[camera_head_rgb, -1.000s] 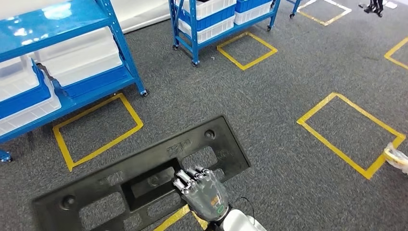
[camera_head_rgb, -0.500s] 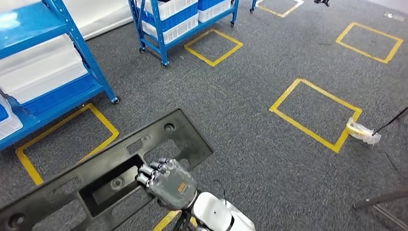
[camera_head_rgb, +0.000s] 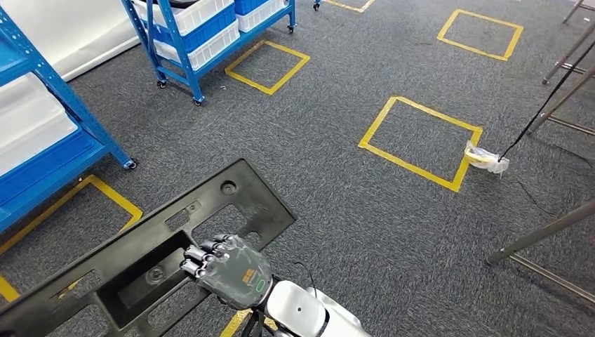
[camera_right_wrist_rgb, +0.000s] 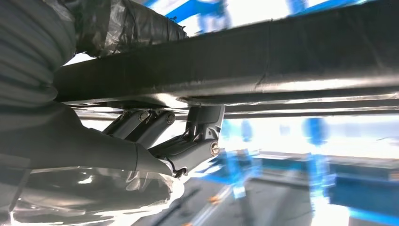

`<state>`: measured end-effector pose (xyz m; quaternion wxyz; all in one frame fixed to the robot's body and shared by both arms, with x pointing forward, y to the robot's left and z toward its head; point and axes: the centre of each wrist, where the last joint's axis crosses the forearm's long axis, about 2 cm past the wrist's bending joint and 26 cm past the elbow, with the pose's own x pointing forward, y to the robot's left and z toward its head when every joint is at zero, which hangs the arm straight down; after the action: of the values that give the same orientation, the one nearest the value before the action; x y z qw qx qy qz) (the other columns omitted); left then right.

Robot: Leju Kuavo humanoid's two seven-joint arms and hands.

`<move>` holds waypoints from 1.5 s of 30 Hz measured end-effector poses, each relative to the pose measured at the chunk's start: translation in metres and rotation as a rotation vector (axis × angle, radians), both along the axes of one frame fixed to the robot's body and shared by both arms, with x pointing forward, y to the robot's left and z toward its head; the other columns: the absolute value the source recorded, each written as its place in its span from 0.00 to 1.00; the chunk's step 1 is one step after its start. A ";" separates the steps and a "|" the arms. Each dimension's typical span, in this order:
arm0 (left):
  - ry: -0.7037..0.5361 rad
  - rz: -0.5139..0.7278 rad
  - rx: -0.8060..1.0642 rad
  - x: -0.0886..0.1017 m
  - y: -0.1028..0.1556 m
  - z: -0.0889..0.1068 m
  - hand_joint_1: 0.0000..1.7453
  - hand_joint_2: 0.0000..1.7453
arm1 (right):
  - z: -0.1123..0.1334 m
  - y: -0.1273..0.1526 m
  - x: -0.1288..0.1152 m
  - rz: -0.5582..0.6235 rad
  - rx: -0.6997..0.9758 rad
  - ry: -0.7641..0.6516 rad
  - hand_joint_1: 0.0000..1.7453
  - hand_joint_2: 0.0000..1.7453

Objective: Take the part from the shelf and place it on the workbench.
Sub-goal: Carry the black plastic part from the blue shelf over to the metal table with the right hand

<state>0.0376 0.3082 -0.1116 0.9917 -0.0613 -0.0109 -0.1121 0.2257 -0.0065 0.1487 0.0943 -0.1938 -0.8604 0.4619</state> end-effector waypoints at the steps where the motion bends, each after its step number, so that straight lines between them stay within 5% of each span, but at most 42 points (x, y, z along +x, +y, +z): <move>1: -0.004 0.050 0.000 -0.005 -0.005 -0.001 0.00 1.00 | -0.007 -0.009 -0.005 -0.025 0.003 -0.002 1.00 1.00; 7: 0.029 0.183 -0.015 -0.041 -0.030 -0.003 0.00 1.00 | -0.037 -0.084 -0.033 -0.204 -0.007 -0.024 1.00 1.00; 14: 0.031 0.199 -0.038 -0.042 -0.034 -0.003 0.00 1.00 | -0.051 -0.124 -0.059 -0.316 -0.024 0.023 1.00 1.00; 45: 0.031 0.225 -0.042 -0.040 -0.040 -0.002 0.00 1.00 | -0.054 -0.131 -0.064 -0.331 -0.016 0.055 1.00 1.00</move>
<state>-0.0019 0.2679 -0.1139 0.9966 -0.0823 -0.0045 0.0014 0.1615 -0.1379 0.0948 0.1912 -0.3207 -0.8101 0.4521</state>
